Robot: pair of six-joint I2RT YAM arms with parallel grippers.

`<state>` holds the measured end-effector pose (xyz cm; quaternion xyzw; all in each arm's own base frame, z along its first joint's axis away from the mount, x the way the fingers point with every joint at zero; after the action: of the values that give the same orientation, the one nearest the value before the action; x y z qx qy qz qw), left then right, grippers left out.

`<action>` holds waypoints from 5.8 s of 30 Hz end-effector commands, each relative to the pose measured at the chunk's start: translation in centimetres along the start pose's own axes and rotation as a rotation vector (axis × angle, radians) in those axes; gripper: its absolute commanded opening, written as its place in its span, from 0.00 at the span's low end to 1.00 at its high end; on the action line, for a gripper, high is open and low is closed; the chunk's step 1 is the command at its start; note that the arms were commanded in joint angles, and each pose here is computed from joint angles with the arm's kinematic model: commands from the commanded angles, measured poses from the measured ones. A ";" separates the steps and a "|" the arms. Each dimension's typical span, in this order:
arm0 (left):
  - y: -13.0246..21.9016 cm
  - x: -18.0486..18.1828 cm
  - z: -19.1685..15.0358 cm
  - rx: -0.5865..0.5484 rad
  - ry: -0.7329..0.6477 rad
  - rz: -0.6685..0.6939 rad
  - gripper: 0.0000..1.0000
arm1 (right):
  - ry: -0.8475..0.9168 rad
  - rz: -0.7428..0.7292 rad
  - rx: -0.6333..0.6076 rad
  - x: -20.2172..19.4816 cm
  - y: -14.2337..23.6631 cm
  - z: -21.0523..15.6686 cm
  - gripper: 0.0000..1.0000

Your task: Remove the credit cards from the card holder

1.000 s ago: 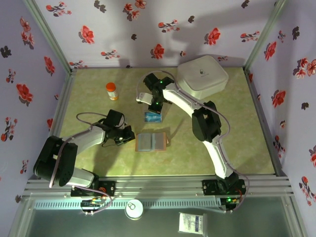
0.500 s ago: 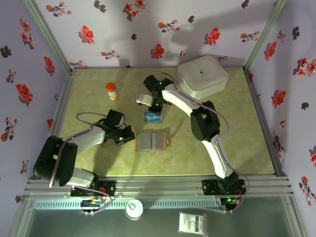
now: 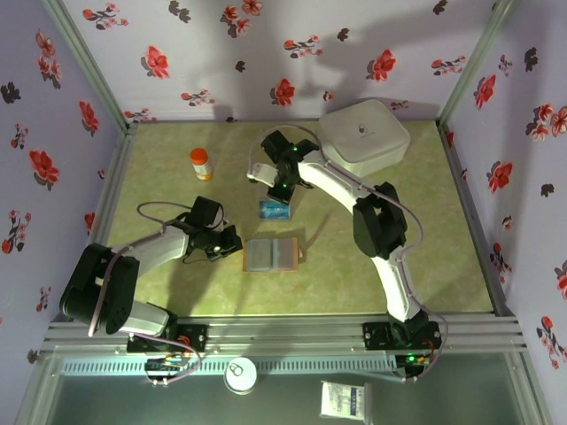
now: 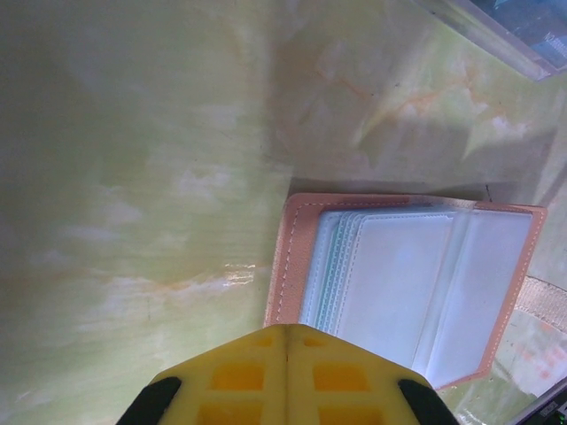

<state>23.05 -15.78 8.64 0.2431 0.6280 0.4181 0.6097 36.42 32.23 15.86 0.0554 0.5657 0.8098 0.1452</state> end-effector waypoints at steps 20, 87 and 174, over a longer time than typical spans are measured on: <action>-1.0 -1.3 -1.3 0.022 -0.038 -0.016 0.01 | -1.126 0.186 -0.299 7.4 2.4 -2.8 0.09; -1.7 0.3 -3.1 0.048 -0.076 0.150 0.00 | -1.235 0.216 -0.011 15.3 -4.3 -7.5 0.24; -5.0 -12.4 -3.1 0.088 -0.201 -0.102 0.38 | -1.299 0.091 -0.275 12.0 6.4 -12.5 0.24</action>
<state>22.36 -28.59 10.71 0.2844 0.5972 0.3338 0.6716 20.82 23.08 16.74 0.5435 0.2456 0.6823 0.4227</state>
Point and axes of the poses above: each hand's point on the last joint's axis, 136 mm out from that joint toward the fingers, its own y axis back along the fingers, its own x axis along the line the jaws close on, z = x × y, the point moved 6 cm from there along y, back along the fingers, and after that the axes turned 1 degree about y, right-handed, at the moved point
